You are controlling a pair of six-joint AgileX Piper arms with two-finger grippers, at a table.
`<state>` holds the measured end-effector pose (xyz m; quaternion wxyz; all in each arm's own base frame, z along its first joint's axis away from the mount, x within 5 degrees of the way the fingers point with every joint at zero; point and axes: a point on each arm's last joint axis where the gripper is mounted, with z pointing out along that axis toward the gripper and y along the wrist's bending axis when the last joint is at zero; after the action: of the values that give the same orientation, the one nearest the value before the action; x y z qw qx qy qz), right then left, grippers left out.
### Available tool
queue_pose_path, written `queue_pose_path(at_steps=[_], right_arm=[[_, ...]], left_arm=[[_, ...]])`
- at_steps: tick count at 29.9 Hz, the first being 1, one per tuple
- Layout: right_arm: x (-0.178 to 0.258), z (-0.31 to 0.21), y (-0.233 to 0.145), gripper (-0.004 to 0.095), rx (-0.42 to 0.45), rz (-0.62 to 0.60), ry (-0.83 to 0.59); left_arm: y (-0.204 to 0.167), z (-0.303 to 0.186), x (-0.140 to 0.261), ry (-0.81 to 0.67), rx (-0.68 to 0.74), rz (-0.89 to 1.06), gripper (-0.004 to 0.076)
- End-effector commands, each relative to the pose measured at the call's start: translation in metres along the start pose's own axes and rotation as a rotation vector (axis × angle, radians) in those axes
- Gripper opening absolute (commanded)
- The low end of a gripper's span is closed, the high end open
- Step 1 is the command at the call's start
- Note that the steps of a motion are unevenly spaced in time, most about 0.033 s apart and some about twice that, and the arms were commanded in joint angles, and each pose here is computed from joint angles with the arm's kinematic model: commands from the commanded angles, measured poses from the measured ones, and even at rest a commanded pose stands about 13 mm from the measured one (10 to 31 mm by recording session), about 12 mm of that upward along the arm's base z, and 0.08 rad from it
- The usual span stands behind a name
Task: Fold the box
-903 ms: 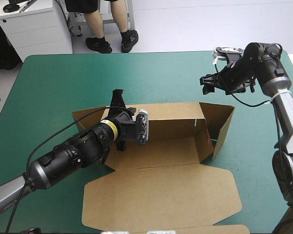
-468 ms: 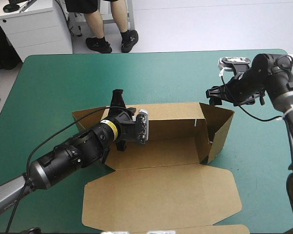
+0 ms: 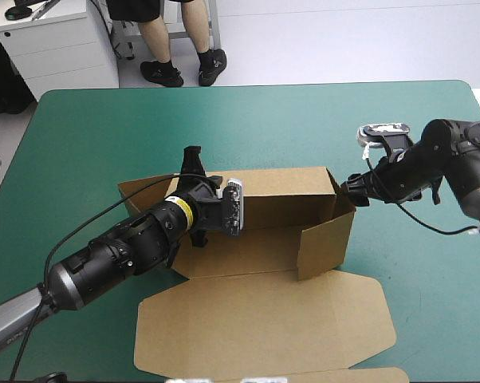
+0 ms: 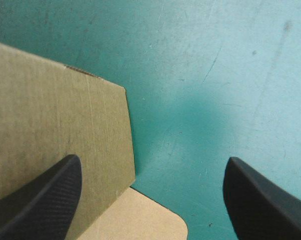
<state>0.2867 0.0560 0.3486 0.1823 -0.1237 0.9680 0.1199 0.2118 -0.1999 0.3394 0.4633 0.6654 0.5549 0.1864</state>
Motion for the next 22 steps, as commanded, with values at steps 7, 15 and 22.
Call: queue_pose_path(at_steps=[7, 15, 22], right_arm=[[0.036, -0.011, 0.01, 0.0714, -0.025, -0.153, -0.216], [0.058, -0.005, 0.018, 0.0714, -0.084, -0.27, -0.28], [0.067, 0.002, 0.019, 0.0714, -0.121, -0.335, -0.205]], left_arm=[[0.008, -0.01, -0.003, -0.02, -0.03, -0.034, -0.0008], [0.008, -0.01, -0.003, -0.024, -0.031, -0.032, -0.0008], [0.008, -0.01, -0.004, -0.028, -0.033, -0.032, -0.0008]])
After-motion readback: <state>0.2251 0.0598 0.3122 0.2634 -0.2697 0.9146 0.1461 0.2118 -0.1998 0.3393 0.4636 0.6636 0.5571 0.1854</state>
